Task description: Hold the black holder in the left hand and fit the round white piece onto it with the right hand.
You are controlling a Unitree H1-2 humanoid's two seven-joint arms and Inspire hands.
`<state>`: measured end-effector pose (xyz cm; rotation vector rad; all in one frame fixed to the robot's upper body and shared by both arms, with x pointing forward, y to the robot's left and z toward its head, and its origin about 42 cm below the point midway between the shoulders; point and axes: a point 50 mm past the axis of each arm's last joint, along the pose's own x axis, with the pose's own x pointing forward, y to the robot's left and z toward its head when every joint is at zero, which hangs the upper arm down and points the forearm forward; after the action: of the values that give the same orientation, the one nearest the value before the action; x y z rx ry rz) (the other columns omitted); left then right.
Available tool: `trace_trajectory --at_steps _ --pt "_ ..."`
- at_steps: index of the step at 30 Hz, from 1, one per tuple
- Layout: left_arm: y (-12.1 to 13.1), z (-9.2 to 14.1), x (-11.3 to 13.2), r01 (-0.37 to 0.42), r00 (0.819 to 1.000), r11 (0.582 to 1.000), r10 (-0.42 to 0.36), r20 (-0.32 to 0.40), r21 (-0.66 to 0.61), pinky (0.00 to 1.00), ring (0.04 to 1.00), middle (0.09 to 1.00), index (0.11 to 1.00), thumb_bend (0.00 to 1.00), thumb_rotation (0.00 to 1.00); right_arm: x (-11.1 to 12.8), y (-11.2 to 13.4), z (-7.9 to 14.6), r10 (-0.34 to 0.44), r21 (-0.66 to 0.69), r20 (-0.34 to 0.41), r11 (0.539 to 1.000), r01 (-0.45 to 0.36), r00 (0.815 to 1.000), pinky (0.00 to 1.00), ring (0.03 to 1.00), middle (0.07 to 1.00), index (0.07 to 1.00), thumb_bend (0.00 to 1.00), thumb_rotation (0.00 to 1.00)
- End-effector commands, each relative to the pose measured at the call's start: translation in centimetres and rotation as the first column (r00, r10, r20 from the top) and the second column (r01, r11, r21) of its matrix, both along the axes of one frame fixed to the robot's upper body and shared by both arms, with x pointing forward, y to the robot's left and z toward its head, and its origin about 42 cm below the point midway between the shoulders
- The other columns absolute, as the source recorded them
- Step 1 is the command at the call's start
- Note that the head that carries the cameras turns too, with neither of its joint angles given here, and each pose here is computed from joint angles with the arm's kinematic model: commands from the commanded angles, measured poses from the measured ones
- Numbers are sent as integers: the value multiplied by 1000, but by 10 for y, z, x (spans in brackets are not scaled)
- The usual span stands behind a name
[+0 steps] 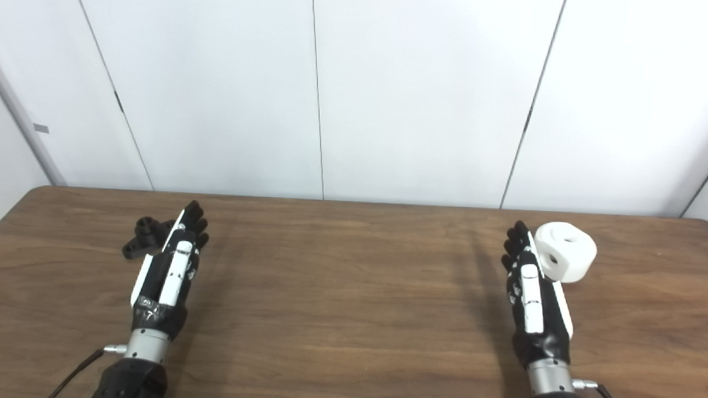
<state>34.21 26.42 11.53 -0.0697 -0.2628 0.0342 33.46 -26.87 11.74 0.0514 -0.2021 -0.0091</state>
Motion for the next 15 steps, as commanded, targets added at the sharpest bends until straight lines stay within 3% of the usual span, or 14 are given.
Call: trace_trajectory --at_steps 1,15 --pt "-4 -33 -17 -14 995 1000 12 -99 -19 1000 1000 1000 1000 299 795 -14 3 -28 -1 24 -70 1000 2 998 999 993 987 975 177 1000" --pt "-4 -33 -18 -9 995 1000 6 -96 -30 1000 1000 1000 1000 286 798 -14 4 -27 -1 22 -67 1000 2 998 994 989 984 972 179 1000"
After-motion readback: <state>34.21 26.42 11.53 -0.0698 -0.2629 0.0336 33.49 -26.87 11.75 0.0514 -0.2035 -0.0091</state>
